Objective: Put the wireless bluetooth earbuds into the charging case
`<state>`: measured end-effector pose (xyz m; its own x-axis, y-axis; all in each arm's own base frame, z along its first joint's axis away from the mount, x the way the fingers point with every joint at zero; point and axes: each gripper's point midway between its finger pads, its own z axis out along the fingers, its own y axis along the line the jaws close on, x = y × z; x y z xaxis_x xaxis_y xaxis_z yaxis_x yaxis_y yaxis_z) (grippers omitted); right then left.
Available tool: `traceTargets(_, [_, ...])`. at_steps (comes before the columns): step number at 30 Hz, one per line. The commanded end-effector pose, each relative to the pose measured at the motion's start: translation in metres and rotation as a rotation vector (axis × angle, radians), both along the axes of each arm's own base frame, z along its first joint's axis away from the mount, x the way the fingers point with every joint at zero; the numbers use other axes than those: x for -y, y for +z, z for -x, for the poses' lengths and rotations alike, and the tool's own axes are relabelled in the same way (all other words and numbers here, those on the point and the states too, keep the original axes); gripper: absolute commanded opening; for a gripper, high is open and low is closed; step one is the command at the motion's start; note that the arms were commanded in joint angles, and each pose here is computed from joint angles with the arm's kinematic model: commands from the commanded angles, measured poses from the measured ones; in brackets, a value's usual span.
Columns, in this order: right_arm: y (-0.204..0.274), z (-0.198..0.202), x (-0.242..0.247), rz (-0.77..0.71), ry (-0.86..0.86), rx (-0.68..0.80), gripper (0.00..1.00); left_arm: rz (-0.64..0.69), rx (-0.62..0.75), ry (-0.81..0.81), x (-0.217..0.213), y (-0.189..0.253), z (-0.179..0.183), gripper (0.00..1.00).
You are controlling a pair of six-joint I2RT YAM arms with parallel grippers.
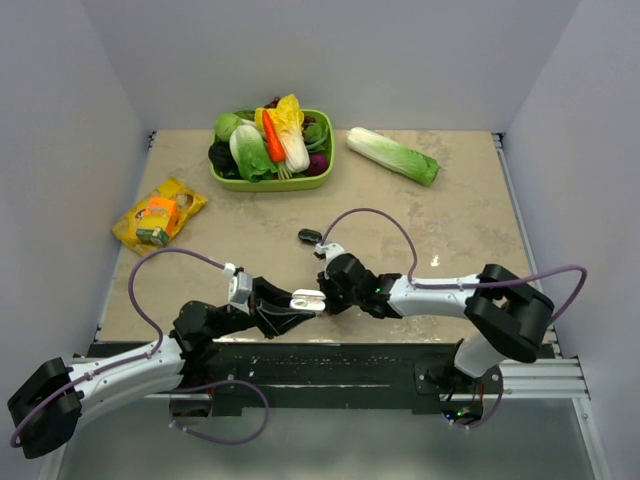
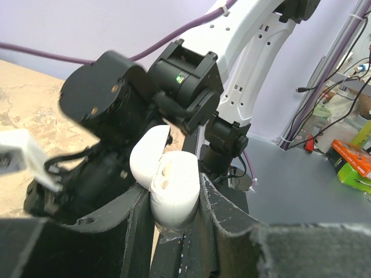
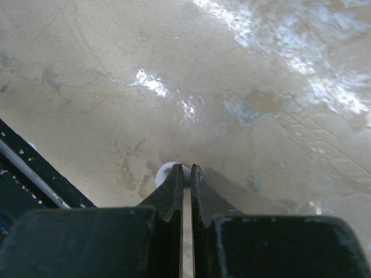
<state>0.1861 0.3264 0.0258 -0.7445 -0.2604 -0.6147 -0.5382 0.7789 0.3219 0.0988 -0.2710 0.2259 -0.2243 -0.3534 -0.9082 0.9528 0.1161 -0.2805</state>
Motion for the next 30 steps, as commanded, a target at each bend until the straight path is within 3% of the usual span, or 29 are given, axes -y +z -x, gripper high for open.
traceTargets(1, [0.034,-0.024,0.017,-0.117,-0.14,0.045,0.0,0.017,0.012,0.004,-0.002,-0.001,0.002,0.0])
traceTargets(9, [0.047,-0.062,0.078,-0.174,-0.492,0.082,0.0,0.024,0.0,0.019,-0.002,-0.003,-0.001,0.0])
traceTargets(16, [0.028,-0.09,0.122,-0.211,-0.843,0.043,0.0,0.041,-0.006,0.039,-0.003,0.0,-0.005,0.0])
traceTargets(22, [0.008,-0.096,0.129,-0.202,-0.927,-0.009,0.0,0.044,-0.016,0.053,-0.004,0.0,-0.008,0.0])
traceTargets(23, [0.003,-0.094,0.128,-0.187,-0.919,-0.026,0.11,0.046,-0.018,0.056,-0.004,0.0,-0.008,0.0])
traceTargets(26, [-0.002,-0.094,0.126,-0.174,-0.909,-0.038,0.28,0.044,-0.023,0.058,-0.004,-0.002,-0.008,0.0])
traceTargets(30, [-0.001,-0.092,0.128,-0.165,-0.903,-0.04,0.43,0.043,-0.026,0.061,-0.005,-0.003,-0.009,0.0])
